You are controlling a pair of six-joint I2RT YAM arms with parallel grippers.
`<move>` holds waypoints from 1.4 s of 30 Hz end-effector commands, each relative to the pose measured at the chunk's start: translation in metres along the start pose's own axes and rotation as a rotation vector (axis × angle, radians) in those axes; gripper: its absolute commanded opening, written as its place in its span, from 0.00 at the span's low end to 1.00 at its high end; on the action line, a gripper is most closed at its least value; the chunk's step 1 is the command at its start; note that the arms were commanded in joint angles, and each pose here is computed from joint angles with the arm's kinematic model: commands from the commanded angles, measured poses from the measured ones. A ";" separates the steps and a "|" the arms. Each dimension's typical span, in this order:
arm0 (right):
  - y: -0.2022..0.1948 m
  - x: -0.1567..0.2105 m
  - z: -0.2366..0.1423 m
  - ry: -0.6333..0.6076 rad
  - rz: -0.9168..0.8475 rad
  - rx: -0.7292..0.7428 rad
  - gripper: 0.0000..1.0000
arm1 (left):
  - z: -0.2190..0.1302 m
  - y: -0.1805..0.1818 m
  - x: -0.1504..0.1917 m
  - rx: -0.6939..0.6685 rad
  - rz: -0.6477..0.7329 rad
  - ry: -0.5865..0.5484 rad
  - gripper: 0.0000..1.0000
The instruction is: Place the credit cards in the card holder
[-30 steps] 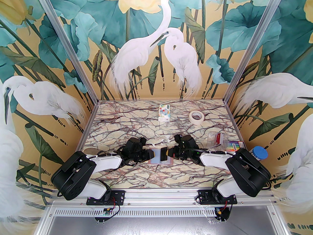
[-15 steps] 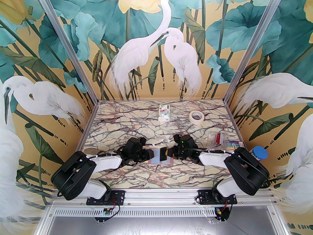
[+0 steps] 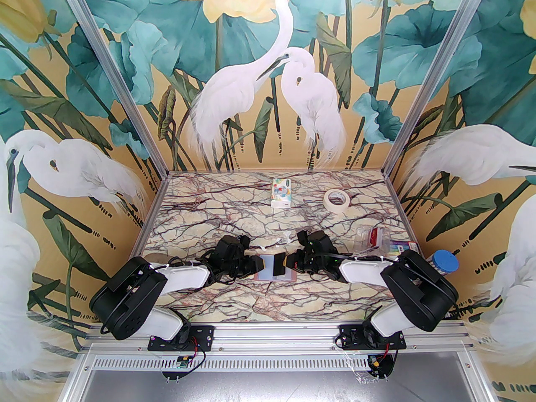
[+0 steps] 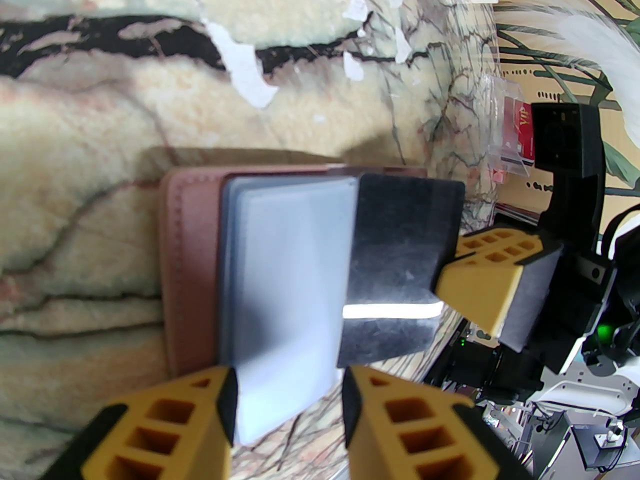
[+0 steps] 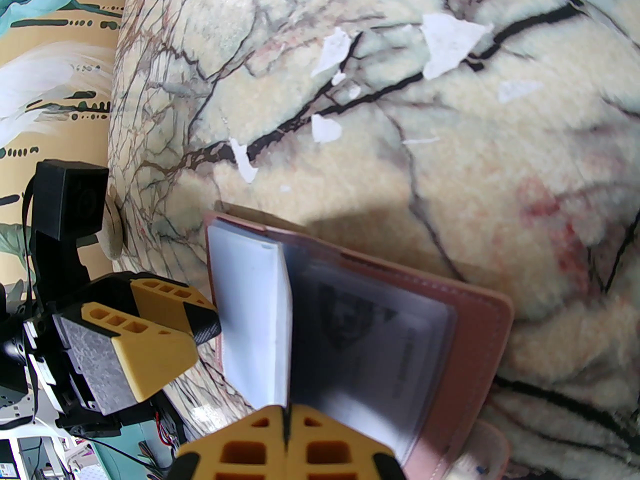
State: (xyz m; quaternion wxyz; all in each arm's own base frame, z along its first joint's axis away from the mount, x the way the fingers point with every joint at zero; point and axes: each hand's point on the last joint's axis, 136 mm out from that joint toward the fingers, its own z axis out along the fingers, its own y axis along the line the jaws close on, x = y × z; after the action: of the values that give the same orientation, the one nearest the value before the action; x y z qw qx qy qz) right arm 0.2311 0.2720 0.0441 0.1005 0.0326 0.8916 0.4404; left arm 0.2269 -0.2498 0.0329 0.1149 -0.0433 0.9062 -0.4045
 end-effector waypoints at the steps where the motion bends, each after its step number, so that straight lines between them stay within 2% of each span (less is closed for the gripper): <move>1: -0.001 -0.002 0.003 -0.010 0.018 0.017 0.00 | 0.003 0.010 0.001 -0.027 -0.017 0.001 0.40; 42: -0.011 0.016 0.003 0.027 0.064 0.068 0.00 | 0.005 0.012 0.002 -0.021 -0.022 0.005 0.40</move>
State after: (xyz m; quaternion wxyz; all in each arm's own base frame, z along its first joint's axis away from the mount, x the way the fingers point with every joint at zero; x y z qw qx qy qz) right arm 0.2223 0.2758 0.0391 0.0838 0.0454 0.8970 0.4317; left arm 0.2294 -0.2516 0.0328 0.1192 -0.0416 0.9041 -0.4082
